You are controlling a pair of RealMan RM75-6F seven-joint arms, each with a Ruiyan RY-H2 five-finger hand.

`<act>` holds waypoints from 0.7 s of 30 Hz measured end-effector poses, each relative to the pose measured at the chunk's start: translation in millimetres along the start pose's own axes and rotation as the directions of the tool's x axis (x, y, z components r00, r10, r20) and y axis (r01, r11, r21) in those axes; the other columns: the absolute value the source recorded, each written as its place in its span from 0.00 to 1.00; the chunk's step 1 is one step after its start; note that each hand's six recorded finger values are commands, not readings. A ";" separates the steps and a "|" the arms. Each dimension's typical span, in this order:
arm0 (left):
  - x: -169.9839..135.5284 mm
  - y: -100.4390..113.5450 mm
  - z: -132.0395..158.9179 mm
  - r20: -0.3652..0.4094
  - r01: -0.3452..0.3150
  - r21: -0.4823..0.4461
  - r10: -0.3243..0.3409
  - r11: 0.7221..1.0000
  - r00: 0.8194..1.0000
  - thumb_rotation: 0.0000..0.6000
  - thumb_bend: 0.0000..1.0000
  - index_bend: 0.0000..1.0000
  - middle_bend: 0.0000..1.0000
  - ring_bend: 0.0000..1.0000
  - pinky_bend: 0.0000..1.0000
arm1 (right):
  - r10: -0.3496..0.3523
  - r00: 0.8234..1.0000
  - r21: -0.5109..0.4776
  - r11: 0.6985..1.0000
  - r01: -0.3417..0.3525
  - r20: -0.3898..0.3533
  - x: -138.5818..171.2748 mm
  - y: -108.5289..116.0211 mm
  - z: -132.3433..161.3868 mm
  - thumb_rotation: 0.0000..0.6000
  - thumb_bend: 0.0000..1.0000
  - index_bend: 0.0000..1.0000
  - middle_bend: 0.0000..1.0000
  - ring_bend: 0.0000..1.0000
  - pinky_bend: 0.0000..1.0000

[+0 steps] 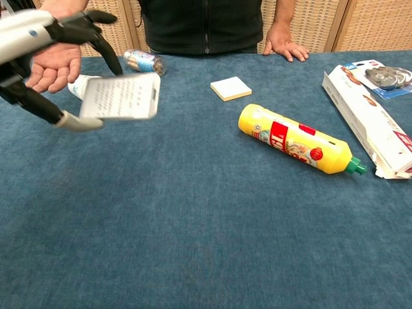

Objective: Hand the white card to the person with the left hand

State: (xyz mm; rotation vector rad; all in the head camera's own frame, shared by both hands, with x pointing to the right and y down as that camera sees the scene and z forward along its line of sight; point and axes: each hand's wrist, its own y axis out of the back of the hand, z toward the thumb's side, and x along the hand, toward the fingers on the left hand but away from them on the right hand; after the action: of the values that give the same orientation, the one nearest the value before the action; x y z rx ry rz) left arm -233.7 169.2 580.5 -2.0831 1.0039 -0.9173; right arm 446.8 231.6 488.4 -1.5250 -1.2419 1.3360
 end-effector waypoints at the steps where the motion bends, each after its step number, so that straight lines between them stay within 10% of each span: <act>1: -1.3 7.5 -4.1 -0.009 -0.024 0.008 0.024 1.000 1.000 1.00 0.28 0.67 0.00 0.00 0.00 | 0.000 1.000 -0.002 1.000 0.000 0.000 0.0 0.1 0.1 1.00 0.00 0.00 0.00 0.00 0.00; 10: -31.8 65.9 -65.1 -0.172 -0.146 0.132 0.167 0.981 0.971 1.00 0.27 0.68 0.00 0.00 0.00 | -0.002 1.000 -0.009 1.000 0.002 -0.014 2.5 1.4 3.3 1.00 0.00 0.00 0.00 0.00 0.00; 21: -42.1 83.3 -128.1 -0.335 -0.167 0.221 0.236 0.961 0.912 1.00 0.27 0.68 0.00 0.00 0.00 | -0.002 1.000 -0.015 1.000 0.002 -0.018 3.5 2.4 3.9 1.00 0.00 0.00 0.00 0.00 0.00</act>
State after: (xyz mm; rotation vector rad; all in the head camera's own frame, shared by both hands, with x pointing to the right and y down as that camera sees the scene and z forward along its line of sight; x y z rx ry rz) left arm -387.5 131.3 573.3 -1.6510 1.2406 -1.2591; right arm 443.4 234.1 484.6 -1.5426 -1.2443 1.3120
